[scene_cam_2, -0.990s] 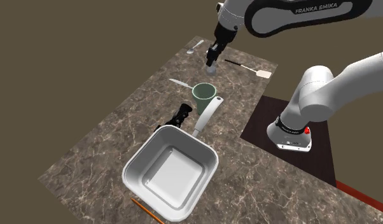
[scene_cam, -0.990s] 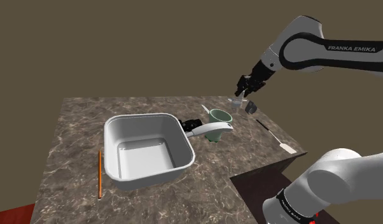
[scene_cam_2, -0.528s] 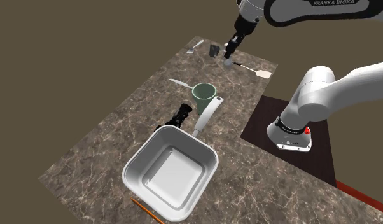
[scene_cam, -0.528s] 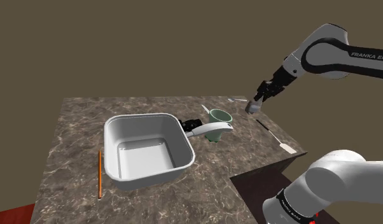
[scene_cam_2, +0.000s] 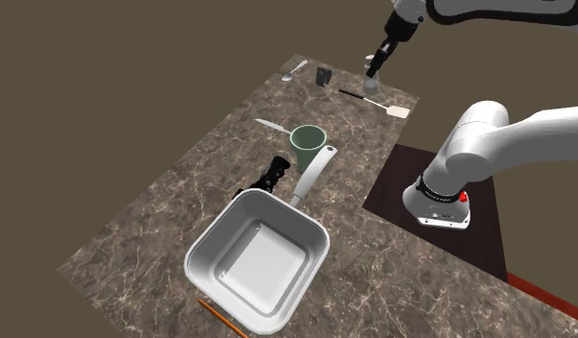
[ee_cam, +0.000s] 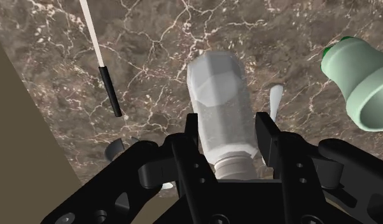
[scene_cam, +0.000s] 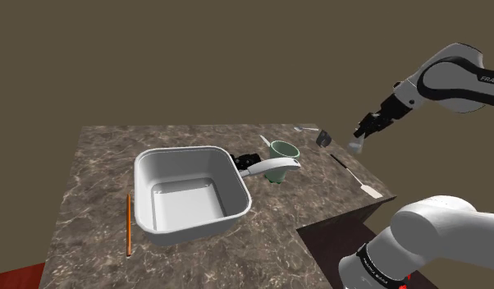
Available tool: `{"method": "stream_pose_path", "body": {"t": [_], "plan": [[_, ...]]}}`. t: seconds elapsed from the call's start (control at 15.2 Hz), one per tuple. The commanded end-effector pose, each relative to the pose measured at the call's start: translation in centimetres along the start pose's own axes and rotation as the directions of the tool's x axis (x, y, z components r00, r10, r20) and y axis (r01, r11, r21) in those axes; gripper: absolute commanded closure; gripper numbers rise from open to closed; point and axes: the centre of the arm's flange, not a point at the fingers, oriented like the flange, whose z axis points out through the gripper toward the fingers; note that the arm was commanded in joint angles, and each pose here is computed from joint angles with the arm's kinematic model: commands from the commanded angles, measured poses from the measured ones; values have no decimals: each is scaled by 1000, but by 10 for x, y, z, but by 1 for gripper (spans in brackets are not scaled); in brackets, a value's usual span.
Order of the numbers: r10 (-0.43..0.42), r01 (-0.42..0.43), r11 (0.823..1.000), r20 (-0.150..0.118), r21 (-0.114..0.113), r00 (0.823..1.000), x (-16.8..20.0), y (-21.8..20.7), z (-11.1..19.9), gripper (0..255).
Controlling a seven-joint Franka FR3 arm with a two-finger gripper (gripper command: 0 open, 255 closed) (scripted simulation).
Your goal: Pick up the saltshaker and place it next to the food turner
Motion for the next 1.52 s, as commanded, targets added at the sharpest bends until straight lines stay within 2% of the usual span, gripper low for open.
{"method": "stream_pose_path", "body": {"t": [0.0,1.45], "plan": [[-2,2,1000,1,0,1000,-4,8,7,255],[-2,2,1000,1,0,1000,-32,23,119,255]]}}
